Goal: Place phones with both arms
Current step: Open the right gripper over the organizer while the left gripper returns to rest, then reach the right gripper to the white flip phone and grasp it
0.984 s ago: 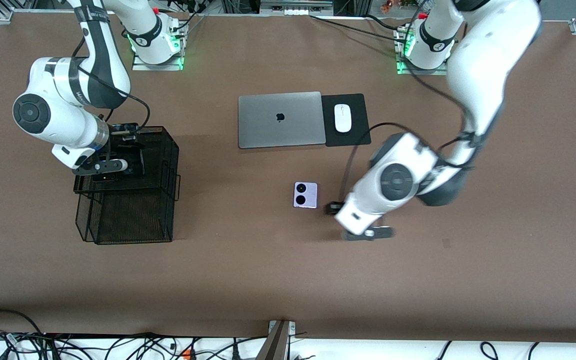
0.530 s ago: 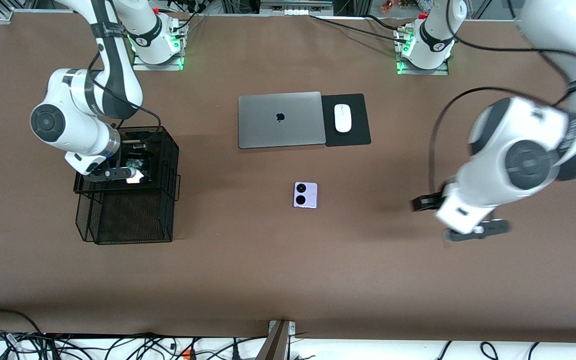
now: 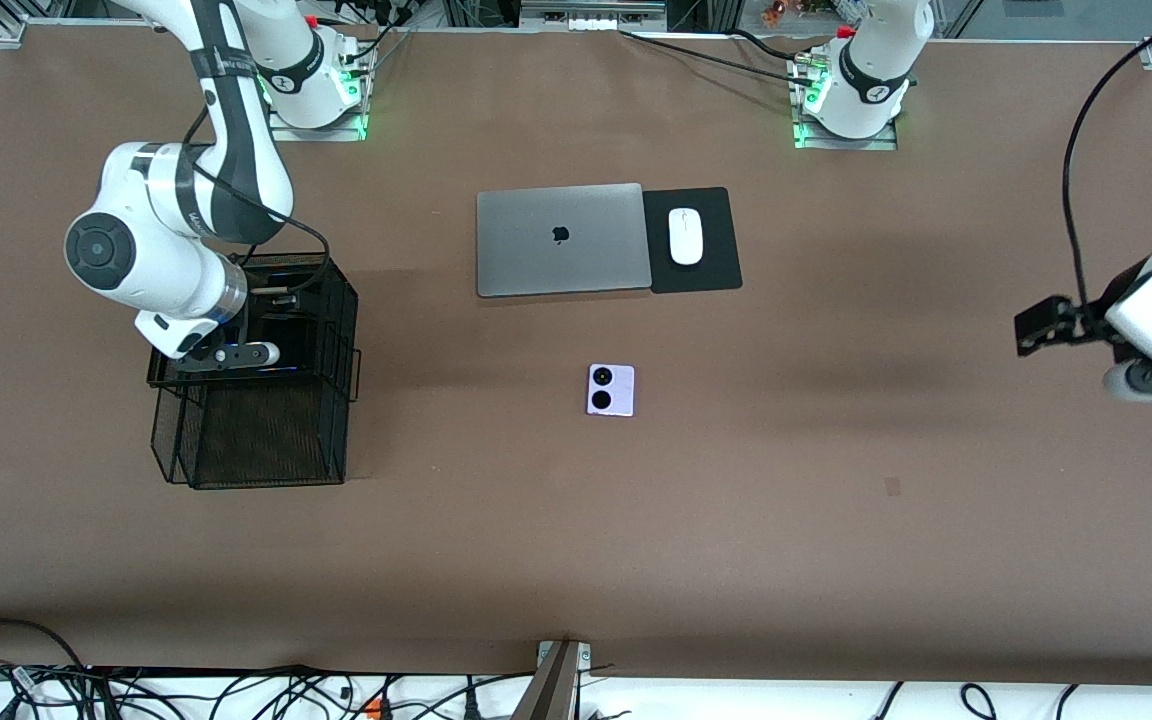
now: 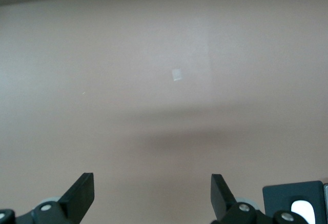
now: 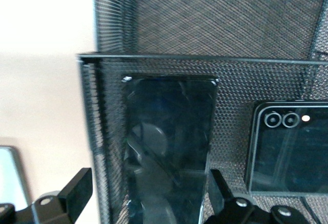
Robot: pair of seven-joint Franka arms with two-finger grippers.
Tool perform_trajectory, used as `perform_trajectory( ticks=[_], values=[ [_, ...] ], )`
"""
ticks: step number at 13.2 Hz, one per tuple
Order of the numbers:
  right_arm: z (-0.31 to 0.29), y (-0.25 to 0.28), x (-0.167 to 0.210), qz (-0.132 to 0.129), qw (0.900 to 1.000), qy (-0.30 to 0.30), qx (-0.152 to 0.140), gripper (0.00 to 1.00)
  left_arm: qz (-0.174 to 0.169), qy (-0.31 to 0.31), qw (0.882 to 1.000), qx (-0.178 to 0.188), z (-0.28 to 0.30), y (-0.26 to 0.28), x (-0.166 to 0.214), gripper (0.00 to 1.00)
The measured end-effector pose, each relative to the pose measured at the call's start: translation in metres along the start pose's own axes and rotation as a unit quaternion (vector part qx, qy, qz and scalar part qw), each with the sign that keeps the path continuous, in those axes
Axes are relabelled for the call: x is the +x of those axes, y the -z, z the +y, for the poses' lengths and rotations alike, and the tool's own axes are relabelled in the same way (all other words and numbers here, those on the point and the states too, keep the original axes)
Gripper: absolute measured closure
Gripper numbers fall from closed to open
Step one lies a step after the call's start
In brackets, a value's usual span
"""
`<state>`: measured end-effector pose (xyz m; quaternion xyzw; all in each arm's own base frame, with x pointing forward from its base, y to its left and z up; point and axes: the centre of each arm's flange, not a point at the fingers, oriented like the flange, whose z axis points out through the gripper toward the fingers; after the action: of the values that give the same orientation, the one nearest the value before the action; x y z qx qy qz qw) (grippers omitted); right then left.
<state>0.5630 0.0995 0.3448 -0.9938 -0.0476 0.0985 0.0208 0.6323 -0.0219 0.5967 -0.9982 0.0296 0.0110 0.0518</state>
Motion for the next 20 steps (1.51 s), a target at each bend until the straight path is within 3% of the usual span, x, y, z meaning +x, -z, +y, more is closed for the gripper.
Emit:
perform_trajectory(
  ticks=[2,4,7,12,20],
  values=[
    [-0.014,0.037,0.006,-0.003,1.000,0.009,0.004,0.00,0.001,0.028,0.999,-0.016,-0.005,0.016,-0.022,0.00],
    [-0.032,0.074,0.011,0.011,1.000,0.000,0.005,0.00,0.006,0.052,0.998,-0.022,-0.028,0.015,-0.039,0.00],
    [-0.111,0.095,0.014,0.032,0.999,-0.037,0.006,0.00,0.011,0.050,0.998,-0.020,-0.033,-0.003,-0.066,0.00],
    [-0.271,0.059,0.020,0.051,0.991,-0.124,-0.014,0.00,0.002,0.051,0.998,-0.021,-0.033,-0.005,-0.084,0.00],
    [-0.428,-0.012,0.025,0.127,0.972,-0.200,0.008,0.00,0.024,0.044,0.999,-0.020,-0.023,0.003,-0.073,0.00]
  ],
)
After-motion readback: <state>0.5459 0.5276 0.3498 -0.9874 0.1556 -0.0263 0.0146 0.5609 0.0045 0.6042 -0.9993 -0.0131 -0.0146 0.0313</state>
